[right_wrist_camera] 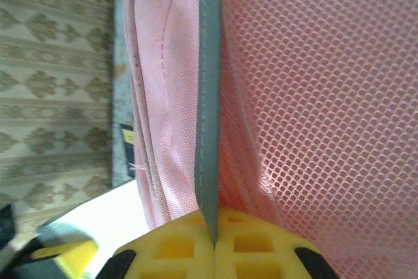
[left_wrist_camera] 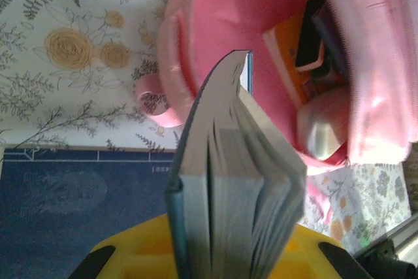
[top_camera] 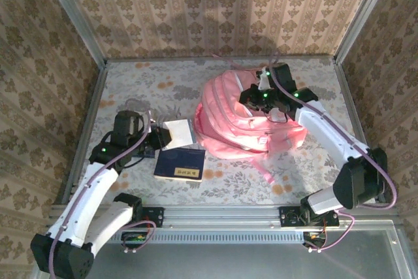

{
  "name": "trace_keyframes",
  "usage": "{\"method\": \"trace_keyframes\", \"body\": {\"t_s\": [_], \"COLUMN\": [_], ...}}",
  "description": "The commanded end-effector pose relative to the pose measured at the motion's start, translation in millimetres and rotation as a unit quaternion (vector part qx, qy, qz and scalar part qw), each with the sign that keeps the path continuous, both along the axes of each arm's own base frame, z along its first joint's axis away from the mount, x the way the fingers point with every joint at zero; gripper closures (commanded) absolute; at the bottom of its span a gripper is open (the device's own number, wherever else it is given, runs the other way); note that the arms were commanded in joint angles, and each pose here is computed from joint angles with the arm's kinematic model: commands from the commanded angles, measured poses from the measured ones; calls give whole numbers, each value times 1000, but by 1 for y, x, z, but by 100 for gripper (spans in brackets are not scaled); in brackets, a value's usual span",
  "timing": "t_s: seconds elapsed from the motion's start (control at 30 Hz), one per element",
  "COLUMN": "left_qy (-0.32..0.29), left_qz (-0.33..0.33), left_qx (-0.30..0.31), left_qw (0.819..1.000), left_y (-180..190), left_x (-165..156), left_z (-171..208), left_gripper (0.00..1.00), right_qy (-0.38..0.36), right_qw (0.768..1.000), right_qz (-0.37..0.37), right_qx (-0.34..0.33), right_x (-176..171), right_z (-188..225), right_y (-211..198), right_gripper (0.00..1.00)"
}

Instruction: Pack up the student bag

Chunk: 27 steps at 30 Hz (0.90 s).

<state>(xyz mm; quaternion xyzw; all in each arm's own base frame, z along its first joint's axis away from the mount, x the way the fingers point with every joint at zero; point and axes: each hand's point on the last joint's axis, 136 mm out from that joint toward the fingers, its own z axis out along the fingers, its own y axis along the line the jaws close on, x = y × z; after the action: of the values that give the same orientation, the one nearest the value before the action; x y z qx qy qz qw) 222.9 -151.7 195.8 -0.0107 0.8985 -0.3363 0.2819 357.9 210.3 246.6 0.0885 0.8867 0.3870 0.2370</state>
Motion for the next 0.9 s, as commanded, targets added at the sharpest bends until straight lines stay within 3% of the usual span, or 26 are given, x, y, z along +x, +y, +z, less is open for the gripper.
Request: {"method": "trace_keyframes", "body": {"t_s": [0.0,0.17,0.4,0.53,0.63,0.87], "left_qy": [-25,-27,-26,-26,-19,-3], "left_qz": [-2,-12,-65,-138,-155,-193], "left_qx": [-40,-65,-135,-134,-134,-202], "left_qw": [999,997,988,981,979,960], "left_y": [-11,-22,-62,-103,-118,-140], "left_x": [9,21,42,34,35,35], "left_z": [19,26,43,46,40,46], "left_gripper": [100,100,100,100,100,100], "right_qy": [-62,-82,-91,-96,-107,-145], "right_qw": [995,990,985,978,973,954], "right_qz": [20,31,41,74,98,170], "right_qx": [80,107,142,172,179,198], "right_x": [-15,-21,-23,-27,-31,-48], "right_z": [79,110,121,127,133,150], "right_y": [4,5,3,9,12,20], "right_gripper": [100,100,100,100,100,100]}}
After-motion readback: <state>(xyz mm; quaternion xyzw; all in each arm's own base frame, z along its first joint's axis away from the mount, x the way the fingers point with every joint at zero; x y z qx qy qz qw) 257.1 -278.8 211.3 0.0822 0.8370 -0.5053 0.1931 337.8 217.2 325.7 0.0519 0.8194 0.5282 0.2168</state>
